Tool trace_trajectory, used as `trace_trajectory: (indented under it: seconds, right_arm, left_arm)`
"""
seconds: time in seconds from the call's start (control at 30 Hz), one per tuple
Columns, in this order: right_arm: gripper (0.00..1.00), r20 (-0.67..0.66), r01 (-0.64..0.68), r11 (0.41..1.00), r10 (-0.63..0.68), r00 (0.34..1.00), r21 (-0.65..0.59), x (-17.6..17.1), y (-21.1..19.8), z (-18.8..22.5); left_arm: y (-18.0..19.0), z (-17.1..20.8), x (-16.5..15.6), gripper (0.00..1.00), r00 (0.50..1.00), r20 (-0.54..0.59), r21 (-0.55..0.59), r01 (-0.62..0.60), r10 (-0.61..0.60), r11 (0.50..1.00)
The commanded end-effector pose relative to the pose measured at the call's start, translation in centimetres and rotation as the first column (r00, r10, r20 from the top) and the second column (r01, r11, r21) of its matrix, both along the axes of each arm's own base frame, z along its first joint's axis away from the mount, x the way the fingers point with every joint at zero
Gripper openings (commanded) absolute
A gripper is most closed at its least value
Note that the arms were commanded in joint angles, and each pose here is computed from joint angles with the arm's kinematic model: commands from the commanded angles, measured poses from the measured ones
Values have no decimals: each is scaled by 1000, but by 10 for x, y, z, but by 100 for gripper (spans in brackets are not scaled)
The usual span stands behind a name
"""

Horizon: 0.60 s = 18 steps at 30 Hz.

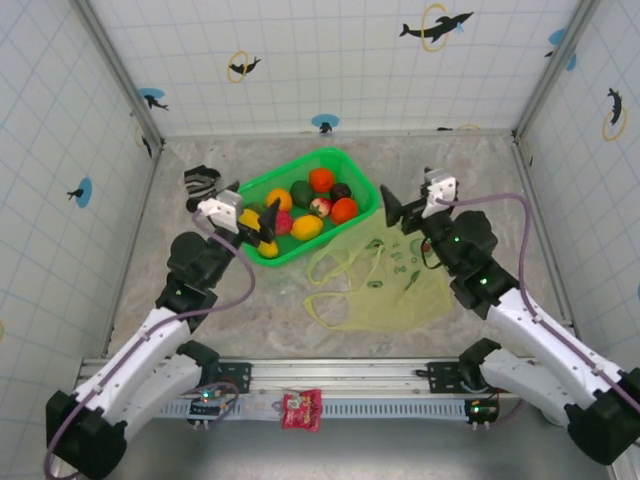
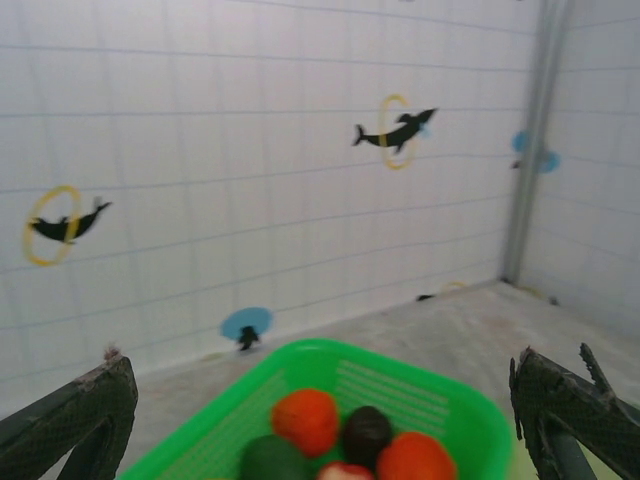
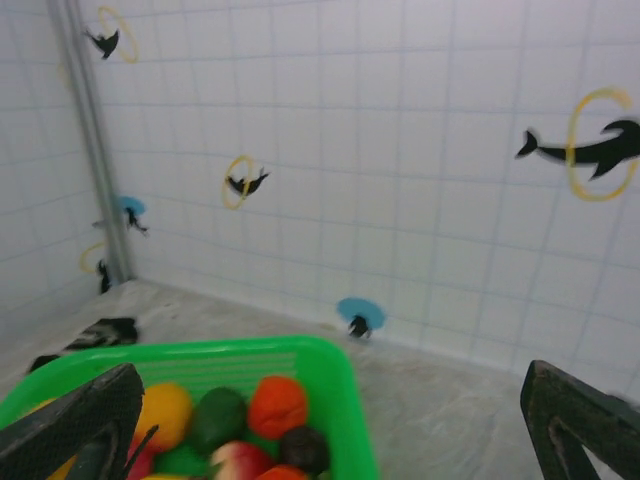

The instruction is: Place the fake fruits into the plastic bag and tie a complex knot

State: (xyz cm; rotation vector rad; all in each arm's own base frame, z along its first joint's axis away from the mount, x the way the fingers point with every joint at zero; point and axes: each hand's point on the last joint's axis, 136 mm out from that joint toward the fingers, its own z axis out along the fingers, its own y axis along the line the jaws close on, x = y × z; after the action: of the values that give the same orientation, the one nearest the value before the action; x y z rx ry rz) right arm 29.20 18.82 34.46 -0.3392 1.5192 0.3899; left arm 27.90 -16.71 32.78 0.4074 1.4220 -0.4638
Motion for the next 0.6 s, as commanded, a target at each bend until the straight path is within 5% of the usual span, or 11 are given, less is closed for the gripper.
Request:
trace_trajectory:
  seconds: [0.0, 0.13, 0.23, 0.33, 0.43, 0.5, 0.57]
  right_arm:
    - [100, -253, 104, 994, -108, 961, -27, -14, -5, -15]
    - [100, -389, 96, 993, -62, 919, 67, -29, -14, -23]
    - [100, -455, -28, 987, 98, 885, 160, -30, -5, -42]
    - [100, -556, 52, 991, 24, 831, 121, -21, -14, -78]
    - [84, -621, -80, 996, 92, 778, 47, -36, 7, -113]
    - [63, -713, -163, 985, 78, 697, -52, -53, 24, -151]
    - [55, -773, -237, 958, 29, 634, -159, -72, 37, -189]
  left_arm:
    - [3, -12, -10, 98, 972, -235, -79, -23, 4, 997]
    - [4, -13, -28, 98, 902, -432, -83, -10, -27, 996]
    - [43, -41, -17, 98, 828, -535, -126, -278, 171, 952]
    - [30, -70, -21, 98, 808, -579, -140, -224, 104, 965]
    - [6, -91, -26, 98, 774, -633, -102, -96, 10, 990]
    - [10, -110, -22, 98, 736, -673, -14, -116, 76, 993]
    - [26, -131, -16, 97, 703, -686, 63, -200, 188, 978]
